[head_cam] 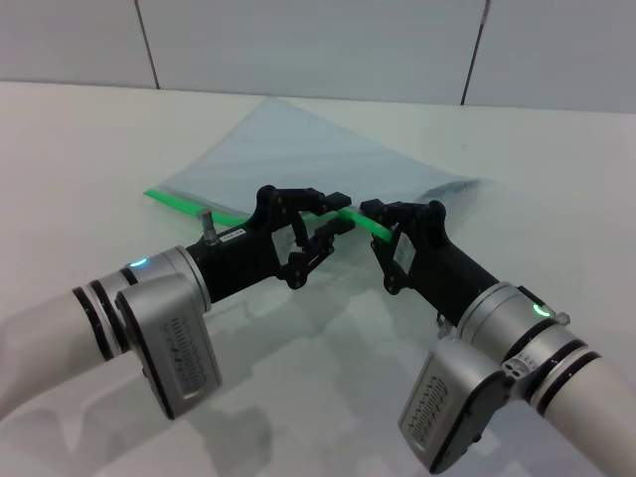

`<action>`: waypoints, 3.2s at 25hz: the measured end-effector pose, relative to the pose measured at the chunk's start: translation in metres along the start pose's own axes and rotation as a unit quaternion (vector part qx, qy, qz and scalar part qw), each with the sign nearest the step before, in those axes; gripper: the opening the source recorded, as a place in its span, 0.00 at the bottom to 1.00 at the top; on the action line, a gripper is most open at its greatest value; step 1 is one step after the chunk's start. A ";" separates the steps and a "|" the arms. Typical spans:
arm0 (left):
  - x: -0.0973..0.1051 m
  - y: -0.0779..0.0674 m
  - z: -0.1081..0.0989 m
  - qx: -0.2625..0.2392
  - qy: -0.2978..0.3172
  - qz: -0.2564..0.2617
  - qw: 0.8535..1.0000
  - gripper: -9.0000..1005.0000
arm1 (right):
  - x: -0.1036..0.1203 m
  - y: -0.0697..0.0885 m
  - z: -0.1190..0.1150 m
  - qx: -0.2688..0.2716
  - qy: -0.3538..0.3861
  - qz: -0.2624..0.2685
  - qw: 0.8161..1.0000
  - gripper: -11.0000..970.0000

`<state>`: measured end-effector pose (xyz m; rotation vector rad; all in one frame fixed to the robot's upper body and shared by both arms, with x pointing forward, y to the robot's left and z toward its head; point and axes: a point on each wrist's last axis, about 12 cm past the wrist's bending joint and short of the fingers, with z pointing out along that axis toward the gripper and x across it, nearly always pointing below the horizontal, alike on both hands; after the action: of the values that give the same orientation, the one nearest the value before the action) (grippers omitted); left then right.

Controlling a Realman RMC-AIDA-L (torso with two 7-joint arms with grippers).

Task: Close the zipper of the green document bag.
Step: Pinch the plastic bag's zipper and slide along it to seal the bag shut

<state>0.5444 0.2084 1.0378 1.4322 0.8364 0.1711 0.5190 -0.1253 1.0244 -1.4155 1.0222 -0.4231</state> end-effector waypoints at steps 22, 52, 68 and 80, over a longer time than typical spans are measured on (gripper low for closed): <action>0.001 -0.001 -0.001 0.003 0.003 -0.001 1.000 0.18 | -0.004 0.001 -0.001 -0.001 -0.019 -0.017 1.000 0.06; 0.004 -0.005 -0.009 -0.011 0.028 -0.020 0.999 0.11 | -0.001 0.001 -0.004 0.004 -0.015 -0.015 1.000 0.06; 0.019 -0.008 -0.039 -0.075 0.106 -0.054 0.990 0.15 | 0.031 -0.006 -0.019 0.058 0.036 0.038 0.997 0.06; 0.022 -0.003 -0.064 -0.153 0.135 -0.074 0.976 0.18 | 0.062 -0.011 -0.033 0.099 0.112 0.067 0.986 0.06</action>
<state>0.5214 0.2718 1.0317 1.0673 1.0848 0.3718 0.5299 -0.1950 1.0200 -1.1312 1.2140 -0.5778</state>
